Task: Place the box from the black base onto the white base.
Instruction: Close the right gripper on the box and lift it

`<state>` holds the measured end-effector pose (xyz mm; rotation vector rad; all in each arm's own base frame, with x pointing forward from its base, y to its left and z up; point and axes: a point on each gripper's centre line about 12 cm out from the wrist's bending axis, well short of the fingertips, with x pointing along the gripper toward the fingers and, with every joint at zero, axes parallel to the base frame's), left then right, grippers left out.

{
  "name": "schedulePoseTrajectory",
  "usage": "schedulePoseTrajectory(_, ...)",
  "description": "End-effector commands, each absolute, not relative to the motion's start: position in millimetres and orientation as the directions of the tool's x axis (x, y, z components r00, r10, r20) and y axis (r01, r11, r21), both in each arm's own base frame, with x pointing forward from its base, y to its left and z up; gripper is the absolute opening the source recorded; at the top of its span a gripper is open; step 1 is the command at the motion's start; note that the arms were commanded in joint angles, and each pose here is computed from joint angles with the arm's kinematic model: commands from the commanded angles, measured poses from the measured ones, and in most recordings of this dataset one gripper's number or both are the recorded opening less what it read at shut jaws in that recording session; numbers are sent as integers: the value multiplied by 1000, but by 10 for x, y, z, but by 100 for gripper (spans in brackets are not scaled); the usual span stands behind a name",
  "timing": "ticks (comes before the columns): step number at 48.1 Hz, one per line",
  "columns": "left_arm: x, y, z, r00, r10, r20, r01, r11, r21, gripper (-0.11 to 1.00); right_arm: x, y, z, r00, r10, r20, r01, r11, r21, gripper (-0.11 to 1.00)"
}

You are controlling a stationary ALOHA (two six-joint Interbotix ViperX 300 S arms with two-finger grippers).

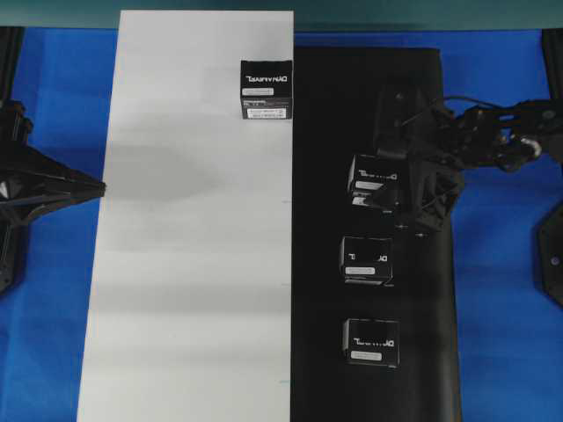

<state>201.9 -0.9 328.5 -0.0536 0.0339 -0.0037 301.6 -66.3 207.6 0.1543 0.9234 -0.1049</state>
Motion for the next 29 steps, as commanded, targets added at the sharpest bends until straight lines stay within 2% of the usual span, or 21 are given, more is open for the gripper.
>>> schedulePoseTrajectory(1, 2029, -6, 3400, 1000, -3, -5, 3, 999, -54, -1, 3051, -657, 2281, 621, -17, -783, 145, 985, 93, 59)
schedulePoseTrajectory(13, 2025, -9, 3403, 1000, -5, -3, 5, 999, -54, -1, 3182, -634, 2734, 650, 8, -760, 118, 987, 112, 59)
schedulePoseTrajectory(29, 2022, -13, 3408, 1000, -6, 0, 6, 998, -55, -1, 3483, -568, 3040, 678, 36, -734, 65, 992, 109, 59)
